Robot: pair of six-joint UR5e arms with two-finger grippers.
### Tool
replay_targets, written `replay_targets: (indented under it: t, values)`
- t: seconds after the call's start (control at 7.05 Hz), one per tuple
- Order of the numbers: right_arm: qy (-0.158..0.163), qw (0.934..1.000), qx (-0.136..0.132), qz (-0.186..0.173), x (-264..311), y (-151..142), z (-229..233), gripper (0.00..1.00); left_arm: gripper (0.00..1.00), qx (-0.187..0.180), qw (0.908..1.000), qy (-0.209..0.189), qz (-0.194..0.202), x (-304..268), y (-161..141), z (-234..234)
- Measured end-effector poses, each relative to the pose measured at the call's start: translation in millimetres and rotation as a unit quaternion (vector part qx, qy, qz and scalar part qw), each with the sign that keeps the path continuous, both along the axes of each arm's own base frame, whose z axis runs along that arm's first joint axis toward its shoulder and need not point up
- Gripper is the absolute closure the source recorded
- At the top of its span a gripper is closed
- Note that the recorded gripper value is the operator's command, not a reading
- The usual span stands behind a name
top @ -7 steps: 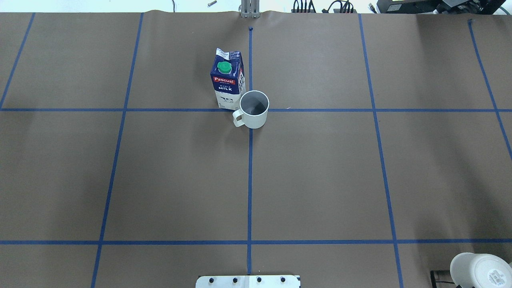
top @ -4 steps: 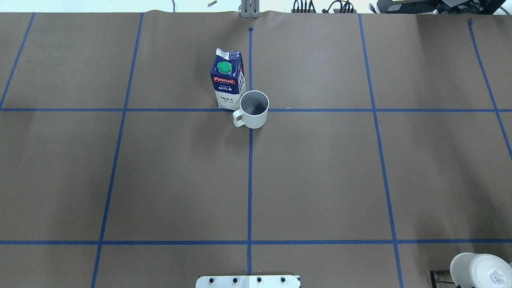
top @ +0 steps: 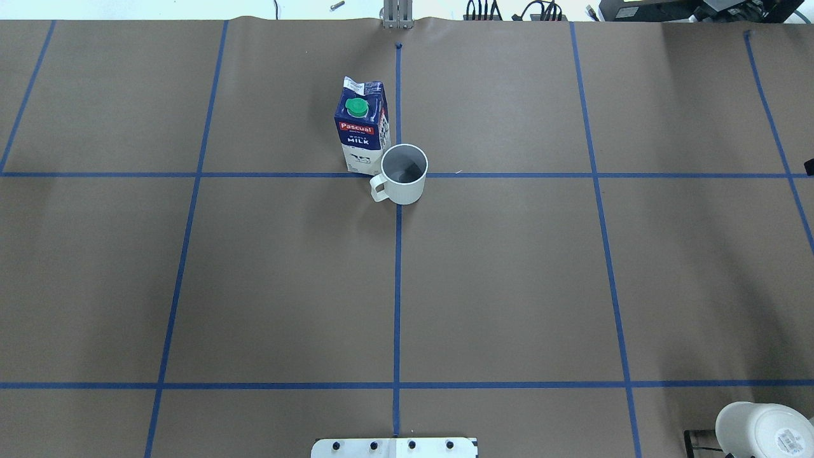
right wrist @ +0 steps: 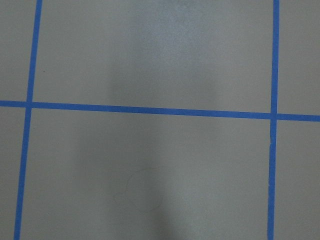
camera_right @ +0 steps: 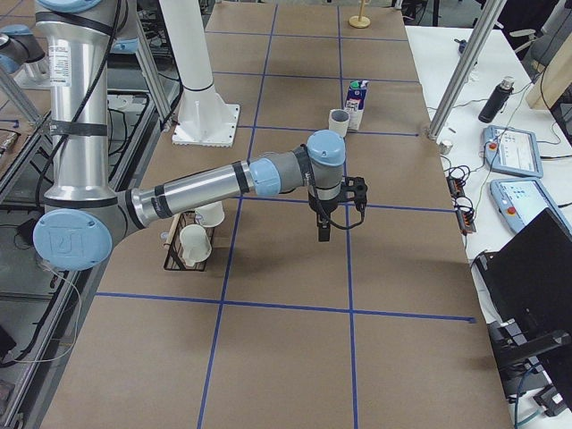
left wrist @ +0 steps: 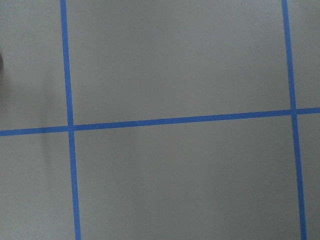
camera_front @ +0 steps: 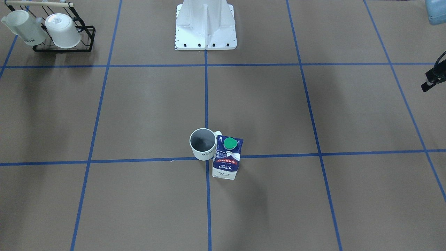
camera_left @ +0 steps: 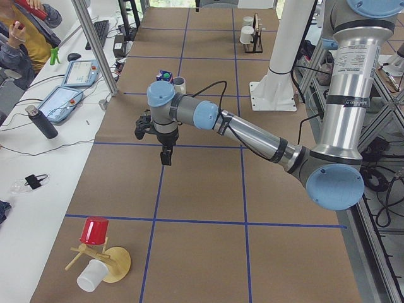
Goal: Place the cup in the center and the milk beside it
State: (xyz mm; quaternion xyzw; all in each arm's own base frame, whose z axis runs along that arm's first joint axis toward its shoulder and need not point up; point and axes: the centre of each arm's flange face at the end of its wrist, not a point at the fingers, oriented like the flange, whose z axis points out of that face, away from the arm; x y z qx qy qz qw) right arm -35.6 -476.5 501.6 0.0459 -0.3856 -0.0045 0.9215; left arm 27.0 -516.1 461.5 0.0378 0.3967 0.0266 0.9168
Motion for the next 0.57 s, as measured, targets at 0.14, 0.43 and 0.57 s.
replay_targets:
  t: [0.14,0.43,0.57]
  values:
    - [0.000,1.0000,0.003,-0.001,-1.0,0.0,-2.5,0.00,0.02,0.000,1.0000,0.000,0.001,0.5,-0.3,0.6]
    - [-0.001,1.0000,0.008,-0.002,-1.8,1.0,-7.4,0.00,0.02,0.003,1.0000,0.000,0.004,1.7,-1.5,4.8]
    - [0.002,1.0000,0.008,-0.002,-2.9,1.0,-7.0,0.00,0.02,0.006,1.0000,0.001,0.003,2.0,-1.3,4.7]
